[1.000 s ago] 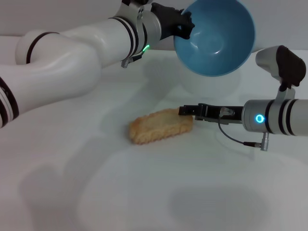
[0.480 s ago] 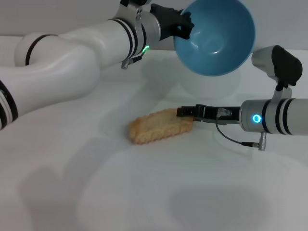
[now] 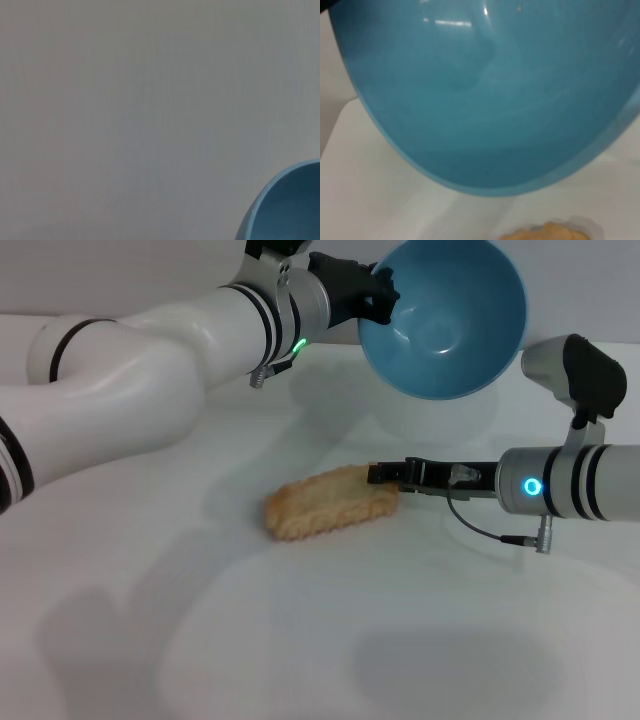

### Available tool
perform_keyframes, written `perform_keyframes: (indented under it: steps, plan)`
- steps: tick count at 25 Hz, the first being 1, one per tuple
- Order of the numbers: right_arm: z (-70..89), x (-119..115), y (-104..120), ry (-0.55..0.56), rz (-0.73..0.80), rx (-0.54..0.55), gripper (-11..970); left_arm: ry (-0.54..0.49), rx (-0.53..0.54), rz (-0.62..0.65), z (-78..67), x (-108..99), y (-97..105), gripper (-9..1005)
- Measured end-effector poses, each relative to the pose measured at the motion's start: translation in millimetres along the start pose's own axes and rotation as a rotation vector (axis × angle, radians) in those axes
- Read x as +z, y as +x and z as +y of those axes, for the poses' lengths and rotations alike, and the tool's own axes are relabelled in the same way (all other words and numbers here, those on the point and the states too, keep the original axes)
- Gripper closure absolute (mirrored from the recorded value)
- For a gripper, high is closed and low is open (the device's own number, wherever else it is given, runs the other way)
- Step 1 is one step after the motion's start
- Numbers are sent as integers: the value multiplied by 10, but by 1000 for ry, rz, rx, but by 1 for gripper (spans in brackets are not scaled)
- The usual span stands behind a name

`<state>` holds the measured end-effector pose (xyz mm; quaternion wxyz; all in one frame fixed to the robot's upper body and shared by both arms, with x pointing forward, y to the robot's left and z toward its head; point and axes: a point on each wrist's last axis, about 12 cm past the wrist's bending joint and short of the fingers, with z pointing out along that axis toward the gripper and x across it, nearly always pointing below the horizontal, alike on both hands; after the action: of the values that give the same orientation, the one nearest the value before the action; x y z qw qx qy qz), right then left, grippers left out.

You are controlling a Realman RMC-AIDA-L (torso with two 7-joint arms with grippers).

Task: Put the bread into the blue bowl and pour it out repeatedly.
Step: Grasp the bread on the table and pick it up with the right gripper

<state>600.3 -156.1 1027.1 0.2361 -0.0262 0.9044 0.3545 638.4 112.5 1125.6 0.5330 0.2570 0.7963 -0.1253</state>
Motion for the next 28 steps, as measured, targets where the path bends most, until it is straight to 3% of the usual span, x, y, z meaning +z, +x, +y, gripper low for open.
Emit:
perform_keyframes:
  steps: [6, 10, 21, 28]
  plan:
    - [-9, 0, 23, 7, 16, -16, 415, 0, -1, 0, 0, 0, 0, 997]
    - [-10, 1, 31, 10, 29, -35, 646, 0, -1, 0, 0, -1, -1, 997]
    - [33, -27, 26, -54, 26, -108, 795, 1, -6, 5, 0, -7, 14, 996]
    - [-4, -263, -68, -158, 58, -159, 855, 6, -6, 31, 8, -5, 32, 997]
